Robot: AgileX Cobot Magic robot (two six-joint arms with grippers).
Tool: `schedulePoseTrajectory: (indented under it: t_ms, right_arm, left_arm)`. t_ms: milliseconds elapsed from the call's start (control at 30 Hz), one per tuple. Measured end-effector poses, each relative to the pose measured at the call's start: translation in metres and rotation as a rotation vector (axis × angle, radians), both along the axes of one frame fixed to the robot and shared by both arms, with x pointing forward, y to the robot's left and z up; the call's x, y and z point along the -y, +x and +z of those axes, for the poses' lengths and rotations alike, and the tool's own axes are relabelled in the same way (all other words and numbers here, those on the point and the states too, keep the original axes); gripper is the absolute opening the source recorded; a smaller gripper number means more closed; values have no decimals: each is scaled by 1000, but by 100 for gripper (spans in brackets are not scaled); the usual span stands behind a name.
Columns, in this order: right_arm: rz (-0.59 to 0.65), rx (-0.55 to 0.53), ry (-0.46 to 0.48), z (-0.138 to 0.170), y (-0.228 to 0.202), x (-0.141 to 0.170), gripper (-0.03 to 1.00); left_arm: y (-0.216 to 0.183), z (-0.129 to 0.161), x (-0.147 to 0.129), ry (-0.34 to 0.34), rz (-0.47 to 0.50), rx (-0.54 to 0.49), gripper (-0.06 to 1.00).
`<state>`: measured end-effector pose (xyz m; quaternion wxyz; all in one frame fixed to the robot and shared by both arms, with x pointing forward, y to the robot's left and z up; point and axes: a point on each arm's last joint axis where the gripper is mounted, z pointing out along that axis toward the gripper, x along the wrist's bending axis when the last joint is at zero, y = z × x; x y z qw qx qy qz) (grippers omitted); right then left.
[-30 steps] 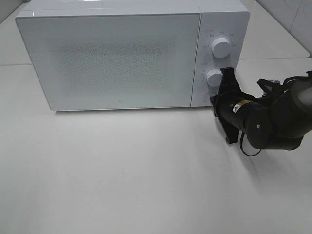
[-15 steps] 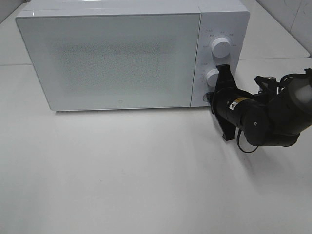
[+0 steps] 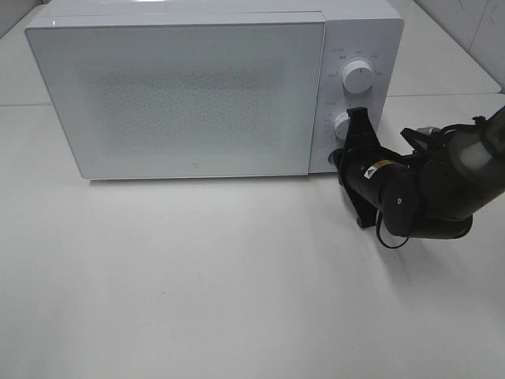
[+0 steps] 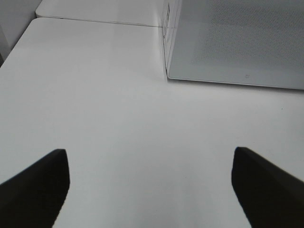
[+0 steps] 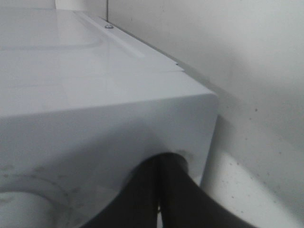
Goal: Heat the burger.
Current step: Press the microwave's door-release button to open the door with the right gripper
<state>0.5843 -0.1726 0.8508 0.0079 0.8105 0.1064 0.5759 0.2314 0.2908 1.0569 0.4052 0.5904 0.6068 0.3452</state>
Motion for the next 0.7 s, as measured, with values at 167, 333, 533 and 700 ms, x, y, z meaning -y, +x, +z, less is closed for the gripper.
schedulePoseTrajectory:
  t_ms: [167, 333, 533, 700]
  right_arm:
    - [-18, 12, 4, -2, 0, -1, 0]
    - [-19, 17, 5, -2, -1, -1, 0]
    - [-21, 18, 5, -1, -1, -1, 0]
    - [-20, 16, 5, -2, -1, -1, 0]
  left_arm:
    - [0, 0, 0, 0, 0, 0, 84]
    - [0, 0, 0, 0, 0, 0, 84]
    - [0, 0, 0, 0, 0, 0, 84]
    - [0, 0, 0, 0, 0, 0, 84]
